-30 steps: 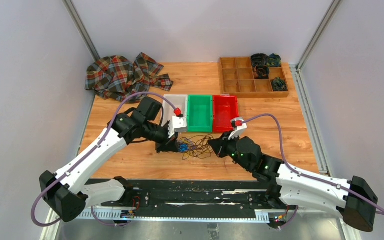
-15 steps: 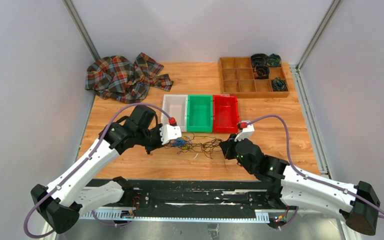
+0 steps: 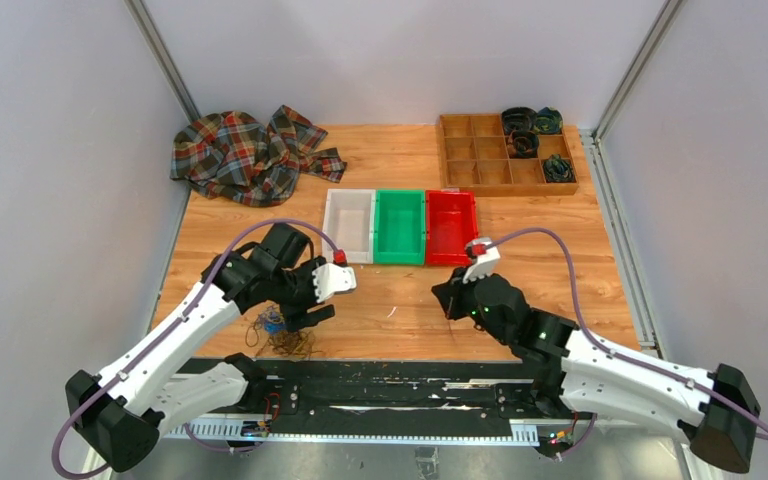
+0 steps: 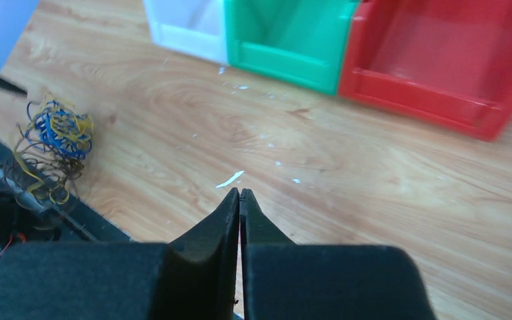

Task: Untangle the cables

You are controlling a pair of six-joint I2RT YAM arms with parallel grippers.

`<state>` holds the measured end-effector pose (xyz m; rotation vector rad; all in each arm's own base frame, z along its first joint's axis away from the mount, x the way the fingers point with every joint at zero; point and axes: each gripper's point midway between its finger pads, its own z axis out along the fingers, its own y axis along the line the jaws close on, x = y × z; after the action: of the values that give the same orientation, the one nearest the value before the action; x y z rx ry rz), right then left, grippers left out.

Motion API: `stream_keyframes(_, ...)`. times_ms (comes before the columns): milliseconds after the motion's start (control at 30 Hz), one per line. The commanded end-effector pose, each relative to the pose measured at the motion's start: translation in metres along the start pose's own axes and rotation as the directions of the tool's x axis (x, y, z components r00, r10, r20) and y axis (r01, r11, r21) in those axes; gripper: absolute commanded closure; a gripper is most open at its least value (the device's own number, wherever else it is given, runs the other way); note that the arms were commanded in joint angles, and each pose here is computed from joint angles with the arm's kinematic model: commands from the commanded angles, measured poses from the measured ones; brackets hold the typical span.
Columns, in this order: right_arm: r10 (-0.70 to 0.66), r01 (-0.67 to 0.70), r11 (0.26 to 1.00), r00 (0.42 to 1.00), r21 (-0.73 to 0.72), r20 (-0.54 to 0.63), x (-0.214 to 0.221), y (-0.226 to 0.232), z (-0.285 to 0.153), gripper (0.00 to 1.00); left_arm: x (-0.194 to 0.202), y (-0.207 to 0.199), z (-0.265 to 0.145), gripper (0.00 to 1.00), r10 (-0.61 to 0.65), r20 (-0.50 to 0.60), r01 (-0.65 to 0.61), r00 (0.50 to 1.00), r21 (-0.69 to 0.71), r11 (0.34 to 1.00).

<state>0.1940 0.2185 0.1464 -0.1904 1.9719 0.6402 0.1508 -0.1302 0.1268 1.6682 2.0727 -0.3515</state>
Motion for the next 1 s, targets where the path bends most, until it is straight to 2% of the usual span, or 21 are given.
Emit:
stream_keyframes(0,-0.035,0.027,0.981,0.999,-0.194,-0.039,-0.015,0.052,0.009,0.96,-0.040,0.015,-0.017,0.26,0.012,0.118,-0.007,0.993,-0.039,0.999)
stream_keyframes(100,-0.049,0.029,0.975,0.995,-0.219,-0.083,-0.007,0.062,0.019,0.90,-0.034,0.028,-0.017,0.24,0.058,0.065,-0.052,0.996,-0.086,0.995)
stream_keyframes(233,-0.046,0.020,0.976,0.992,-0.219,-0.116,0.009,0.062,0.027,0.85,0.004,0.026,-0.001,0.25,0.173,-0.057,-0.177,0.983,-0.065,0.982)
stream_keyframes(333,-0.040,0.016,0.979,0.993,-0.204,-0.115,0.014,0.056,0.025,0.84,0.048,0.010,0.010,0.26,0.290,-0.183,-0.288,0.939,0.039,0.957)
stream_keyframes(433,-0.037,0.018,0.982,0.994,-0.186,-0.099,0.015,0.048,0.020,0.82,0.079,0.013,0.014,0.27,0.362,-0.292,-0.354,0.885,0.084,0.932)
stream_keyframes(533,-0.035,0.019,0.985,0.995,-0.174,-0.090,0.016,0.042,0.018,0.80,0.097,0.018,0.021,0.28,0.407,-0.361,-0.392,0.839,0.117,0.912)
stream_keyframes(600,-0.035,0.019,0.985,0.995,-0.172,-0.091,0.016,0.041,0.017,0.80,0.100,0.024,0.029,0.30,0.410,-0.371,-0.405,0.833,0.095,0.909)
stream_keyframes(700,-0.030,0.014,0.985,0.996,-0.171,-0.090,0.016,0.041,0.017,0.81,0.098,0.021,0.043,0.45,0.420,-0.334,-0.408,0.844,0.108,0.907)
stream_keyframes(733,-0.029,0.013,0.985,0.996,-0.171,-0.090,0.016,0.041,0.016,0.82,0.094,0.019,0.045,0.54,0.416,-0.314,-0.399,0.853,0.120,0.909)
stream_keyframes(833,-0.024,0.011,0.986,0.997,-0.165,-0.078,0.012,0.040,0.015,0.85,0.069,0.021,0.045,0.92,0.364,-0.243,-0.350,0.899,0.098,0.932)
stream_keyframes(867,-0.023,0.011,0.987,0.997,-0.163,-0.071,0.010,0.040,0.014,0.86,0.056,0.026,0.042,0.98,0.340,-0.214,-0.332,0.916,0.073,0.940)
stream_keyframes(967,-0.012,0.005,0.987,0.999,-0.163,-0.041,0.004,0.039,0.013,0.87,0.007,0.037,0.022,0.99,0.280,-0.076,-0.282,0.957,-0.009,0.959)
